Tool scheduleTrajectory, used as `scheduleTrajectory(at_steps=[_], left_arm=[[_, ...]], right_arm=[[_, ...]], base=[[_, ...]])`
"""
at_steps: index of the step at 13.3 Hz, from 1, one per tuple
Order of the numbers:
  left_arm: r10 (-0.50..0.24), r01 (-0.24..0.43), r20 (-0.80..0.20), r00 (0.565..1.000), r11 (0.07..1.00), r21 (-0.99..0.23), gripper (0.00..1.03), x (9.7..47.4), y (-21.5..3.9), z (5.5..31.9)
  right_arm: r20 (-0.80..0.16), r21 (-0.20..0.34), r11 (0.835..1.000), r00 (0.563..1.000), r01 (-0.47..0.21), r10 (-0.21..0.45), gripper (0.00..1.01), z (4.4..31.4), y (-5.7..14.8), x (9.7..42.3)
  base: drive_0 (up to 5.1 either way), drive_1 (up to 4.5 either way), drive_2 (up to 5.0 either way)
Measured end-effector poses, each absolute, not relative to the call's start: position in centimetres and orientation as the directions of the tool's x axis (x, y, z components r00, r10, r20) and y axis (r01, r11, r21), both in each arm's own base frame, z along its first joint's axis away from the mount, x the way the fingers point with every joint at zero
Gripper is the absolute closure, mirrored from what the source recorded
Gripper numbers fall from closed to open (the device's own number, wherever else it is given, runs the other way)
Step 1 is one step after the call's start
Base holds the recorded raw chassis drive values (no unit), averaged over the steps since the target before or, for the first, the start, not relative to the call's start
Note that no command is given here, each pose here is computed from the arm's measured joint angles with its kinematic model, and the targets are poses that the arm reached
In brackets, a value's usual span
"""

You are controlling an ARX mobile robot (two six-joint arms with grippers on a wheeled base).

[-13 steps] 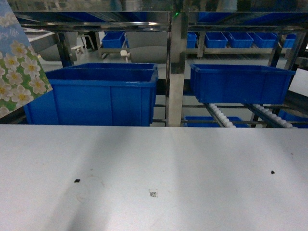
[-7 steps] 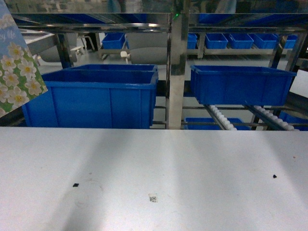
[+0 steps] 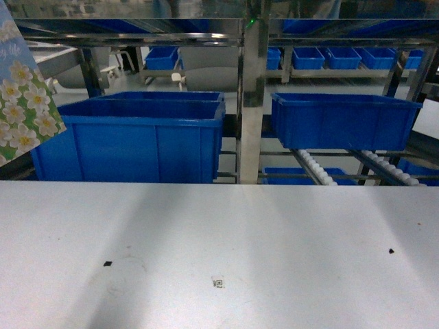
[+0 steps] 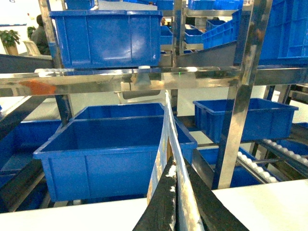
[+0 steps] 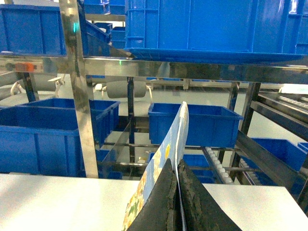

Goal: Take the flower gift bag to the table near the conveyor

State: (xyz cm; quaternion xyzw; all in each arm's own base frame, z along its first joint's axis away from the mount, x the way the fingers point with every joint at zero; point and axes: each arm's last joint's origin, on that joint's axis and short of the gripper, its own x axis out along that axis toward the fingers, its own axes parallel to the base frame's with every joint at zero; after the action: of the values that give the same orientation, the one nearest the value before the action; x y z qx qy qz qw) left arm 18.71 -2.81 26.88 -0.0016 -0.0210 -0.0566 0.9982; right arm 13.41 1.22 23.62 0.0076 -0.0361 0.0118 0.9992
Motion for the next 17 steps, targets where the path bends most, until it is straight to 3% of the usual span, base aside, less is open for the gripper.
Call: scheduleTrajectory(at_steps=[9,15,17], left_arm=[[-0.113,0.113,0.042,0.993,0.994,-0.001,1.01,18.7,-2.8,26.9],[-0.113,0.113,0.042,0.993,0.994,-0.001,1.01,18.7,-2.8,26.9],[-0.113,0.113,0.042,0.993,0.994,-0.001,1.01,18.7,-2.8,26.9]], right_arm=[[-0.05,0.012,0.999,0.997,-0.051,0.052,0.99,18.0,-1.0,24.3],[-0.239,0.008,0.997,0.968,-0.075,0.075,0.99,12.1,-3.0,28.2],[-0.254,0.006,0.997,0.964,-0.073,0.072,0.99,11.4,-3.3,29.1]], base=[[0.0,0.0,0.0],[0.0,0.0,0.0],[0.0,0.0,0.0]])
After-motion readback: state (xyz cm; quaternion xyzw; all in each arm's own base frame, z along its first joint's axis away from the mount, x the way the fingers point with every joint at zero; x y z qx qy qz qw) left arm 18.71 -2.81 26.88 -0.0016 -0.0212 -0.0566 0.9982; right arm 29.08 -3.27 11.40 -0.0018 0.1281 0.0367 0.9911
